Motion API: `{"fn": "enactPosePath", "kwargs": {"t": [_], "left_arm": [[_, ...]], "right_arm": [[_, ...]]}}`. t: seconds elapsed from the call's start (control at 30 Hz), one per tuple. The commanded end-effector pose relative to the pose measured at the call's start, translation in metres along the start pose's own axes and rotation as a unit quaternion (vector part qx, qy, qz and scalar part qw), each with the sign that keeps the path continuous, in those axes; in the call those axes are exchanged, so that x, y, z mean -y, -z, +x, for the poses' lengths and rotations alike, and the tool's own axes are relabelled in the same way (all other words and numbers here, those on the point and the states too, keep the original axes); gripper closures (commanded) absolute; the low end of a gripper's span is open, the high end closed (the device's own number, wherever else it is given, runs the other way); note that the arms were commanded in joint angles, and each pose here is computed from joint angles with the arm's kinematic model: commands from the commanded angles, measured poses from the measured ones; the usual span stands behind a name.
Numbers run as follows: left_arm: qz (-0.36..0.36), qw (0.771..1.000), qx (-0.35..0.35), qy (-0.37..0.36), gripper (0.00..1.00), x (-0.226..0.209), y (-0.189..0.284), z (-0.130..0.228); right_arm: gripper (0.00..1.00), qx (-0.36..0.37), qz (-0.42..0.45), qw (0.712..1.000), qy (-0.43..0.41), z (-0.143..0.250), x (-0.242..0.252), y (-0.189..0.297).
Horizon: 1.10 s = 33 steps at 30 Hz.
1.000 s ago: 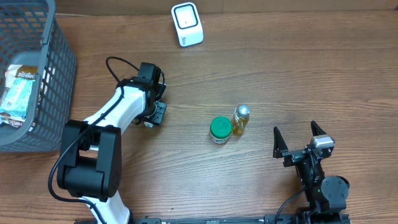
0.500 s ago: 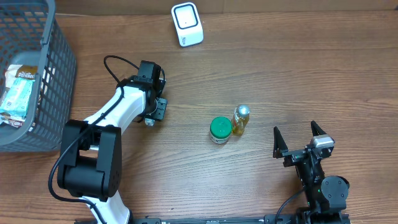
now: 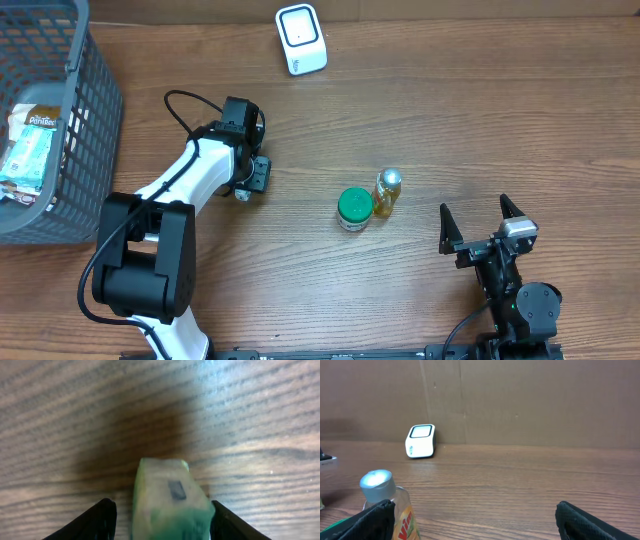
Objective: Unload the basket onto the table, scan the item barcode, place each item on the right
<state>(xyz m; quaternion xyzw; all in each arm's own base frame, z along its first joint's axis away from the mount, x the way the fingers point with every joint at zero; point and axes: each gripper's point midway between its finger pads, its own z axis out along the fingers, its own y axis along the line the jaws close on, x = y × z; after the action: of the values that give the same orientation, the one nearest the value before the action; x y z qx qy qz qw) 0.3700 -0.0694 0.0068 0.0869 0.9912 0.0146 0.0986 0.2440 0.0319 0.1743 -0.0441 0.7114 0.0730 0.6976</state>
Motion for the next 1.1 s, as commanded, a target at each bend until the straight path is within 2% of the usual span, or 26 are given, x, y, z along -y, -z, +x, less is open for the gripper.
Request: {"fn": "enactPosePath", "kwargs": {"t": [0.0, 0.07, 0.1, 0.13, 0.2, 0.23, 0.27, 0.3, 0.37, 0.6, 0.67, 0.7, 0.73, 0.77, 0.83, 0.87, 0.97, 1.07], "left_arm": [[0.020, 1.000, -0.019, 0.005, 0.53, 0.010, -0.004, 0.009], [0.023, 0.999, -0.028, 0.005, 0.80, 0.011, -0.004, 0.014], [0.023, 0.999, -0.031, 0.005, 0.87, 0.011, -0.004, 0.015], [0.023, 0.999, -0.035, 0.005, 0.88, 0.011, -0.003, 0.017], [0.022, 0.999, -0.038, 0.005, 0.81, 0.011, -0.003, 0.019], [0.022, 0.999, -0.040, 0.005, 0.71, 0.011, -0.003, 0.019], [0.022, 0.999, -0.041, 0.005, 0.51, 0.011, -0.003, 0.020], [0.022, 0.999, -0.041, 0.005, 0.46, 0.011, -0.003, 0.020], [0.022, 0.999, -0.036, 0.007, 0.44, 0.011, -0.003, 0.017], [0.025, 0.999, 0.008, 0.022, 0.49, 0.012, -0.004, -0.004], [0.026, 0.999, 0.013, 0.030, 0.59, 0.012, -0.004, -0.007], [0.025, 0.999, 0.012, 0.038, 0.85, 0.012, -0.004, -0.007], [0.027, 0.999, 0.012, 0.038, 0.92, 0.012, -0.004, -0.006], [0.031, 0.999, 0.010, 0.038, 0.88, 0.014, -0.004, -0.005], [0.041, 0.998, 0.006, 0.038, 0.54, 0.017, -0.004, -0.004], [0.050, 0.998, 0.003, 0.038, 0.50, 0.020, -0.003, -0.002], [0.074, 0.996, -0.012, 0.040, 0.43, 0.029, -0.002, 0.004], [0.076, 0.995, -0.037, 0.060, 0.44, 0.030, -0.002, 0.015]], "right_arm": [[0.00, 0.001, 0.001, 1.000, 0.003, 0.002, 0.001, 0.000], [0.00, 0.001, 0.001, 1.000, 0.003, 0.002, 0.001, 0.000], [0.00, 0.001, 0.001, 1.000, 0.003, 0.002, 0.001, 0.000], [0.00, 0.001, 0.001, 1.000, 0.003, 0.002, 0.001, 0.000], [0.00, 0.001, 0.001, 1.000, 0.003, 0.002, 0.001, 0.000], [0.00, 0.001, 0.001, 1.000, 0.003, 0.002, 0.001, 0.000], [0.00, 0.001, 0.001, 1.000, 0.003, 0.002, 0.001, 0.000], [0.00, 0.001, 0.001, 1.000, 0.003, 0.002, 0.001, 0.000], [0.00, 0.001, 0.001, 1.000, 0.003, 0.002, 0.001, 0.000], [0.00, 0.001, 0.001, 1.000, 0.003, 0.002, 0.001, 0.000], [0.00, 0.001, 0.001, 1.000, 0.003, 0.002, 0.001, 0.000], [0.00, 0.001, 0.001, 1.000, 0.003, 0.002, 0.001, 0.000], [0.00, 0.001, 0.001, 1.000, 0.003, 0.002, 0.001, 0.000], [0.00, 0.001, 0.001, 1.000, 0.003, 0.002, 0.001, 0.000], [0.00, 0.001, 0.001, 1.000, 0.003, 0.002, 0.001, 0.000], [0.00, 0.001, 0.001, 1.000, 0.003, 0.002, 0.001, 0.000], [0.00, 0.001, 0.001, 1.000, 0.003, 0.002, 0.001, 0.000], [0.00, 0.001, 0.001, 1.000, 0.003, 0.002, 0.001, 0.000]]}}
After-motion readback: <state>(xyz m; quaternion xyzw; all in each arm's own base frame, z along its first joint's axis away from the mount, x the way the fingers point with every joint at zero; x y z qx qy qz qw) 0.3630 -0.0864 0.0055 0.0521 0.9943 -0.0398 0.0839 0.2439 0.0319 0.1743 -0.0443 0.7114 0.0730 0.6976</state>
